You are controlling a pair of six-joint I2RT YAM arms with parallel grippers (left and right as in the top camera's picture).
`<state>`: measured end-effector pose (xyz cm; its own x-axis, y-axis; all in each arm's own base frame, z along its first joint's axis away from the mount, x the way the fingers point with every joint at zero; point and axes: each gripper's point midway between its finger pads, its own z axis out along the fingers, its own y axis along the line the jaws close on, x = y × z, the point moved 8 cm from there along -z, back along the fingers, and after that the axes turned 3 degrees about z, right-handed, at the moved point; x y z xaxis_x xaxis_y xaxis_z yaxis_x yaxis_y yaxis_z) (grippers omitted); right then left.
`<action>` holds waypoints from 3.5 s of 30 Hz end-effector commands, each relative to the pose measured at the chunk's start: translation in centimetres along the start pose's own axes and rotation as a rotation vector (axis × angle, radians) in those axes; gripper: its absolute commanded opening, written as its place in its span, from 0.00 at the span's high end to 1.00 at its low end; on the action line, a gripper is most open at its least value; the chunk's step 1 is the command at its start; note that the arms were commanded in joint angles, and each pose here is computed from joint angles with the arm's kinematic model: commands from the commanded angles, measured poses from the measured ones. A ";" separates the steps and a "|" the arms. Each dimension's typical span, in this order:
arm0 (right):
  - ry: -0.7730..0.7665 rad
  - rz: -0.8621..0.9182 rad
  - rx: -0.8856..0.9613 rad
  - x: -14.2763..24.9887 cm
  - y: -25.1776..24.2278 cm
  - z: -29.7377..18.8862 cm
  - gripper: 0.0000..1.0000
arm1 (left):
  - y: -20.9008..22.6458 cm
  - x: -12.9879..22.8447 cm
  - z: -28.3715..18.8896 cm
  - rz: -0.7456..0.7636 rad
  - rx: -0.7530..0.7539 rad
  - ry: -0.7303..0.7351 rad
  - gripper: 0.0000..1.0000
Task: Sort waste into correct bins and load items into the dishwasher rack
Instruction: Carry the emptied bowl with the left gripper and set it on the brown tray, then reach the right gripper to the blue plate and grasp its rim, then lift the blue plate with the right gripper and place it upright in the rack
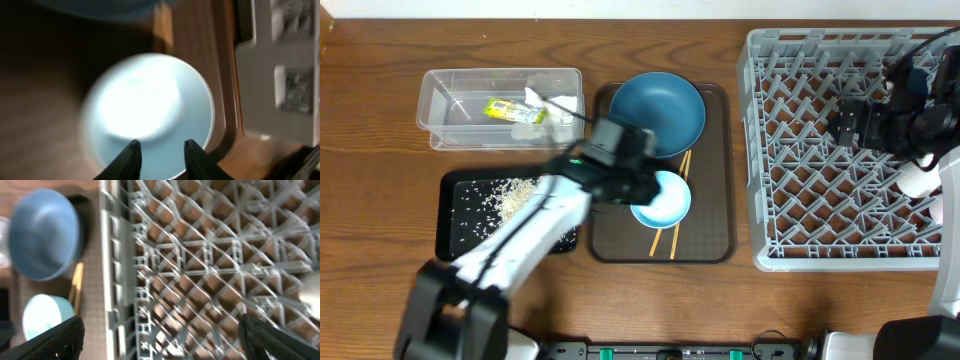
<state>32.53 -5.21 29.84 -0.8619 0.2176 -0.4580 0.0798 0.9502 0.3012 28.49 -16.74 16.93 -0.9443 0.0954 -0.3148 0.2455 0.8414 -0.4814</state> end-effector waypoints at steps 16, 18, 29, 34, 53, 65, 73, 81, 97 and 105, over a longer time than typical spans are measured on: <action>-0.067 -0.374 -0.169 -0.2 16.6 8.5 0.08 | 11.4 2.4 -12.2 -0.433 -0.333 -0.142 0.42; -0.039 -0.376 -0.155 0.4 17.8 10.8 0.09 | 11.5 2.4 -12.3 -0.436 -0.334 -0.144 0.42; 0.061 -0.150 0.082 3.3 17.7 22.2 0.16 | 11.5 2.5 -12.3 -0.438 -0.334 -0.138 0.41; 0.125 -0.055 0.124 4.8 16.7 25.4 0.31 | 11.5 2.5 -12.2 -0.438 -0.334 -0.137 0.41; 0.046 0.075 0.105 2.5 15.8 24.7 0.99 | 11.5 2.5 -12.2 -0.438 -0.334 -0.137 0.41; -0.442 -0.216 0.187 -7.2 11.0 6.4 0.99 | 11.5 2.5 -12.2 -0.438 -0.334 -0.137 0.40; -0.580 -0.436 0.647 -10.0 3.3 -2.0 0.99 | 11.5 2.5 -12.3 -0.438 -0.334 -0.140 0.40; -0.583 -0.569 0.989 -12.4 -3.5 -6.1 0.99 | 11.5 2.4 -12.3 -0.437 -0.334 -0.141 0.40; -0.411 -0.459 1.477 -14.5 -14.4 -4.6 0.99 | 11.5 2.5 -12.3 -0.437 -0.334 -0.140 0.40; -0.287 -0.437 1.525 -14.1 -17.6 -0.1 0.99 | 11.5 2.5 -12.3 -0.438 -0.334 -0.140 0.40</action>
<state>43.42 -24.15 31.82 -0.8175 -0.3061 -0.4879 0.4113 0.2828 -0.8665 26.31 -0.56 20.35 -0.9029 -0.3521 -0.2464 -0.2655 0.9079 -0.3244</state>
